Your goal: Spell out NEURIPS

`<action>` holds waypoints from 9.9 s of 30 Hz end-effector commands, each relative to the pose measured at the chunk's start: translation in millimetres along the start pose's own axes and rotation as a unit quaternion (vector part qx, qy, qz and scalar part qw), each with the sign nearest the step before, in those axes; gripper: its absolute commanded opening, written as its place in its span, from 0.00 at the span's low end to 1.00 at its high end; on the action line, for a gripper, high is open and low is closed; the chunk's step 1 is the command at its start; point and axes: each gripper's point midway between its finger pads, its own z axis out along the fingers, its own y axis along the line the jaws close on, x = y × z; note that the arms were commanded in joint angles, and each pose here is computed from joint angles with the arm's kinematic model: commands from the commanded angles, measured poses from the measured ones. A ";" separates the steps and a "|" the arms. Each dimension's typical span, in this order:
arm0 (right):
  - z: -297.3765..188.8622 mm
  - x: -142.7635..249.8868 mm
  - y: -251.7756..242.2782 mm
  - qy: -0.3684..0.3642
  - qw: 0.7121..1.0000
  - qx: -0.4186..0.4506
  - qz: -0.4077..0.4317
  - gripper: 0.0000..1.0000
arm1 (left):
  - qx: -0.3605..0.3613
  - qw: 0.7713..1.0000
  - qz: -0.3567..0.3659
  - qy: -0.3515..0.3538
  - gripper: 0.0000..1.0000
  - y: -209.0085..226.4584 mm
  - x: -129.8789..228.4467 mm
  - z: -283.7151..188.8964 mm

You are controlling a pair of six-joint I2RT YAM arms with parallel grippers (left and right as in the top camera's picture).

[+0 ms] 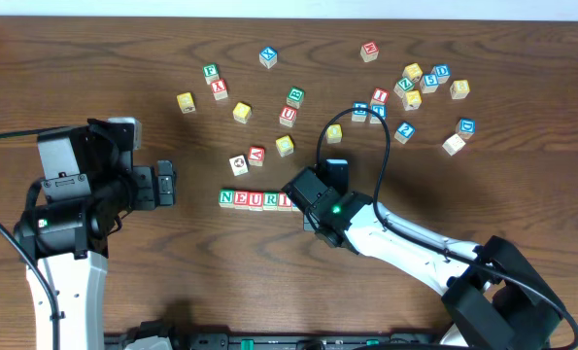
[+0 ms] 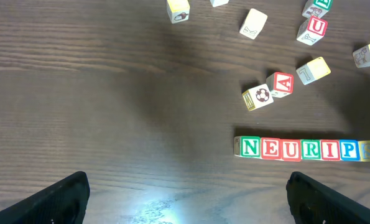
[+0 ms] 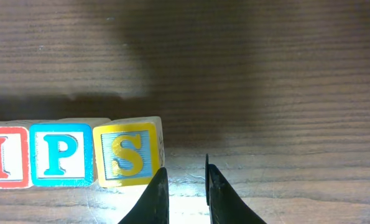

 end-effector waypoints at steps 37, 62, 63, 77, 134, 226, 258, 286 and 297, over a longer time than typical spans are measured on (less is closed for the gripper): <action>-47.1 -39.5 -104.9 0.028 0.994 0.069 0.077 0.17 | -0.004 1.000 0.008 -0.007 0.99 1.3 -4.7 -3.7; -168.5 -64.6 -109.4 -0.115 0.992 -0.057 0.015 0.99 | -0.004 1.000 0.008 -0.007 0.99 1.3 -4.7 -3.7; -168.7 -64.9 -109.2 -0.116 0.992 -0.057 0.016 0.99 | -0.004 1.000 0.008 -0.007 0.99 1.3 -4.7 -3.7; -168.2 -64.7 -109.1 -0.115 0.992 -0.057 0.015 0.99 | -0.004 1.000 0.008 -0.007 0.99 1.3 -4.7 -3.7; -168.2 -64.7 -109.1 -0.115 0.992 -0.057 0.015 0.99 | 0.119 0.859 0.187 -0.462 0.99 -100.5 37.8 -51.1; -135.3 -32.8 -170.6 -0.511 0.853 -0.100 -0.008 0.99 | 0.138 0.893 0.189 -0.384 0.99 -98.5 85.6 30.1; -129.8 -30.3 -170.6 -0.504 0.859 -0.082 -0.041 0.99 | 0.138 0.893 0.189 -0.384 0.99 -98.5 85.6 30.1; -129.8 -30.3 -170.6 -0.504 0.859 -0.082 -0.041 0.99 | 0.138 0.893 0.189 -0.384 0.99 -98.5 85.6 30.1; -129.9 -30.4 -170.6 -0.504 0.859 -0.082 -0.041 0.99 | 0.138 0.893 0.189 -0.384 0.99 -98.5 85.6 30.1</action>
